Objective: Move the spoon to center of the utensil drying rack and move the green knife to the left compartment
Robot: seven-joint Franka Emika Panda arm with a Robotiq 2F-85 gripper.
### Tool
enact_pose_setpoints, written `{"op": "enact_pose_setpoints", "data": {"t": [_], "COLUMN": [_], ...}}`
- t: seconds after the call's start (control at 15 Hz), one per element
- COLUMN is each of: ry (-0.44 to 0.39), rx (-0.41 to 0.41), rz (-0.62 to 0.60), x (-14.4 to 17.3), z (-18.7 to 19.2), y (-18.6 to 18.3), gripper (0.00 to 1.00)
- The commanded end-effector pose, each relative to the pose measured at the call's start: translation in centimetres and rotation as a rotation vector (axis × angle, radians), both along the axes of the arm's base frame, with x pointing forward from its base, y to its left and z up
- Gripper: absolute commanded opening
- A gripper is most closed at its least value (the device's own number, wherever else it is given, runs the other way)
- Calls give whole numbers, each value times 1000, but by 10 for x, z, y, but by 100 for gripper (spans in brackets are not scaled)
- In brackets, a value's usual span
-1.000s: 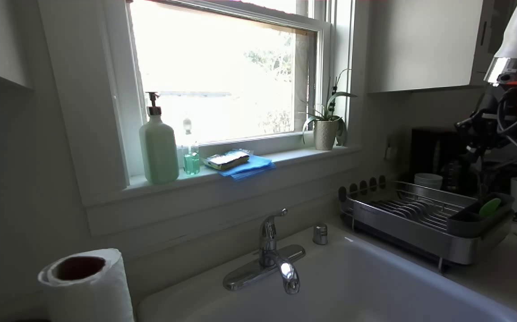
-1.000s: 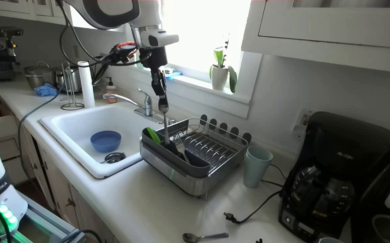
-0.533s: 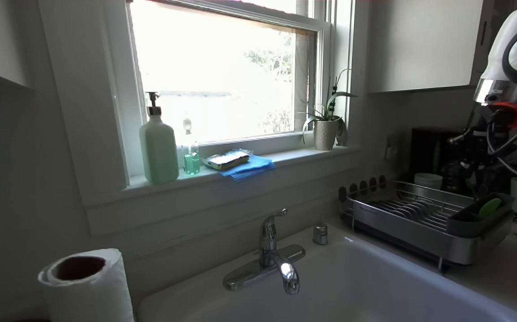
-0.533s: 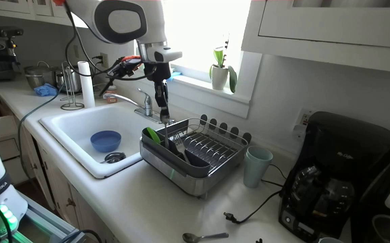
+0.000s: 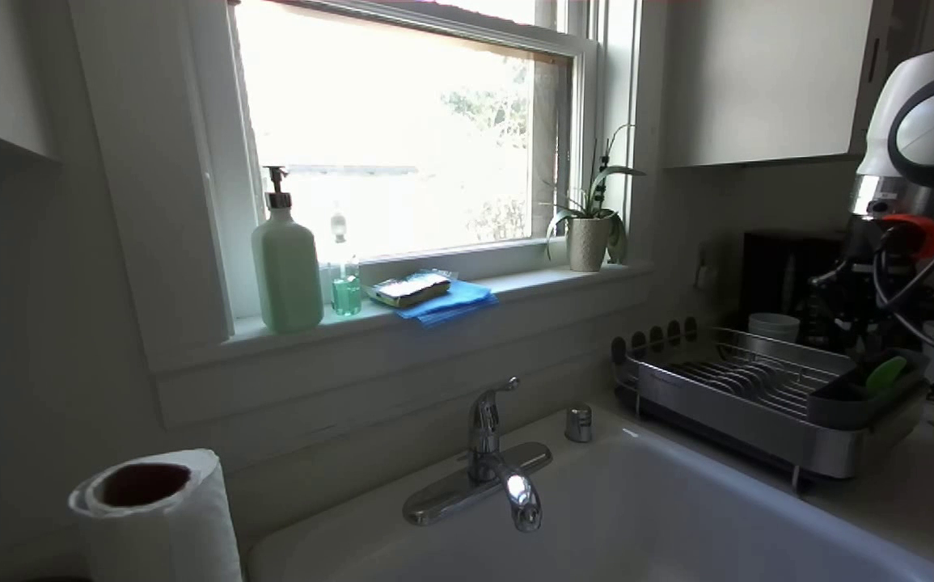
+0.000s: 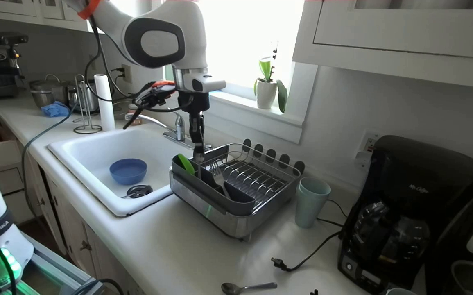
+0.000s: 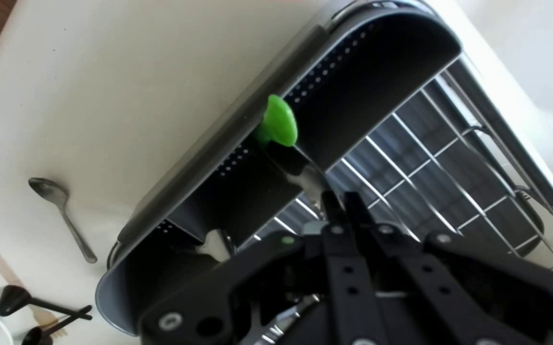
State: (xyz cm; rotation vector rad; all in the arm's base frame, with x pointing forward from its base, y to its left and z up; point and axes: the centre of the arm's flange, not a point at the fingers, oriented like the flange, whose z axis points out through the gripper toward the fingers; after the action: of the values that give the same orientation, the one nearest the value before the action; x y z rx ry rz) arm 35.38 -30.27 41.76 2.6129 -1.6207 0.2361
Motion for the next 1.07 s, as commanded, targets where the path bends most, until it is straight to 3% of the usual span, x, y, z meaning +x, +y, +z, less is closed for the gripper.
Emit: {"op": "enact_pose_setpoints", "data": {"t": [0.0, 0.4, 0.67, 1.0], "ry": [-2, 11, 87, 175], "rx": [8, 24, 45, 69], "rz": [4, 26, 71, 69], "x": [0, -1, 2, 2], "z": [-4, 2, -1, -3], "y": [-7, -2, 9, 17], "gripper": [31, 70, 98, 100]}}
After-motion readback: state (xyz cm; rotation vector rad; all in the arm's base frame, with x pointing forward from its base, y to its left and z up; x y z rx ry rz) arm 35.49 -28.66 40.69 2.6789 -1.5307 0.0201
